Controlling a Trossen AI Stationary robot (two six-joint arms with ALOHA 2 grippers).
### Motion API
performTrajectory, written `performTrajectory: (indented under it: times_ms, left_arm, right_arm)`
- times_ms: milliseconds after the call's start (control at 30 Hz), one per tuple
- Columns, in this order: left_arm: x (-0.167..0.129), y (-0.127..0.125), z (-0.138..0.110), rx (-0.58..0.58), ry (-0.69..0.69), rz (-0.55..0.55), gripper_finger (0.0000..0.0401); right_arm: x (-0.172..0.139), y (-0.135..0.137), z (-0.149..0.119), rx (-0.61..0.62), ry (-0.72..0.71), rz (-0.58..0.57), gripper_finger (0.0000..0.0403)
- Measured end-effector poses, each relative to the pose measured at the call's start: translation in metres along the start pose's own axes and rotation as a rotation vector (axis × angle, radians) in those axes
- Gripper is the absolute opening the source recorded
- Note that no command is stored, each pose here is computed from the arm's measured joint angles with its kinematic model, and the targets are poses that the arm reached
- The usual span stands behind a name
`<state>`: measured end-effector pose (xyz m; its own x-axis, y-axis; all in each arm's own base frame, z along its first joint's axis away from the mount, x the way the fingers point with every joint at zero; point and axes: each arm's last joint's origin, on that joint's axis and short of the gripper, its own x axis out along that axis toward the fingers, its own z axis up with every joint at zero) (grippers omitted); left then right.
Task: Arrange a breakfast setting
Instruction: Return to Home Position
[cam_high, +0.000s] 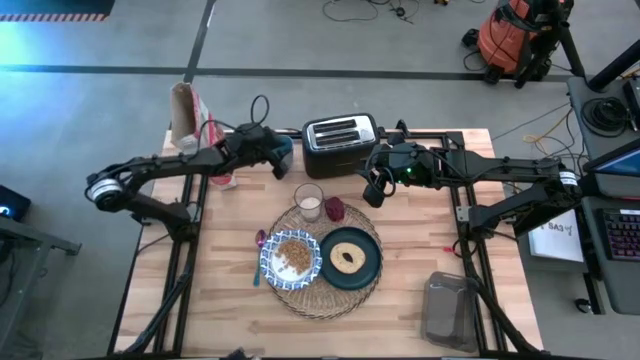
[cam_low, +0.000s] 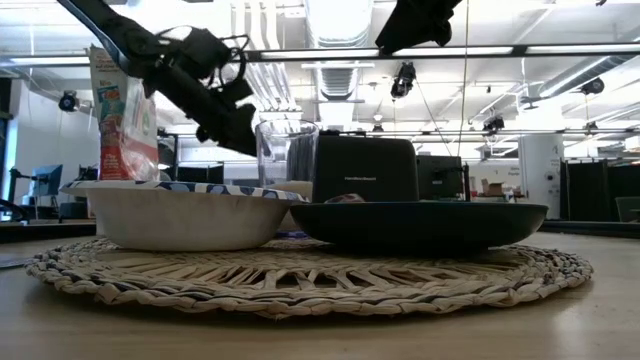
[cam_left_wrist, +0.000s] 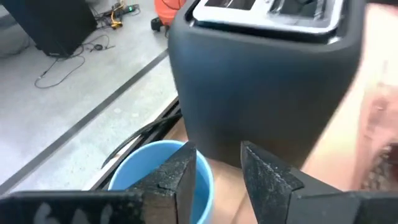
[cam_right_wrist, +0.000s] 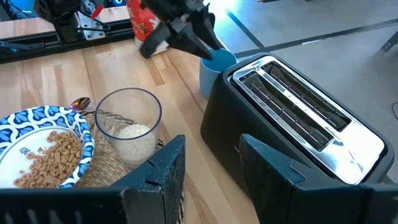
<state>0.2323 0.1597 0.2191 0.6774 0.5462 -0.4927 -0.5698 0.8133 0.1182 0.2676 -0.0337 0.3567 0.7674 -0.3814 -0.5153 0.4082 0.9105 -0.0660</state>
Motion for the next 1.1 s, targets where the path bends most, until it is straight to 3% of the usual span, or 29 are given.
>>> performTrajectory:
  times_ms: [300, 567, 867, 1100]
  left_arm:
    - [-0.043, -0.017, -0.002, 0.012, -0.033, -0.059, 0.0112]
    - [-0.075, -0.045, -0.036, -0.006, -0.14, -0.06, 0.0112]
    - [-0.082, -0.061, -0.072, 0.06, -0.185, -0.045, 0.0112]
    - [-0.077, -0.062, -0.077, 0.073, -0.152, -0.04, 0.0112]
  right_arm:
    - [0.0, 0.0, 0.0, 0.0, 0.0, 0.0, 0.0141]
    - [0.0, 0.0, 0.0, 0.0, 0.0, 0.0, 0.0141]
    - [0.0, 0.0, 0.0, 0.0, 0.0, 0.0, 0.0141]
    - [0.0, 0.0, 0.0, 0.0, 0.0, 0.0, 0.0141]
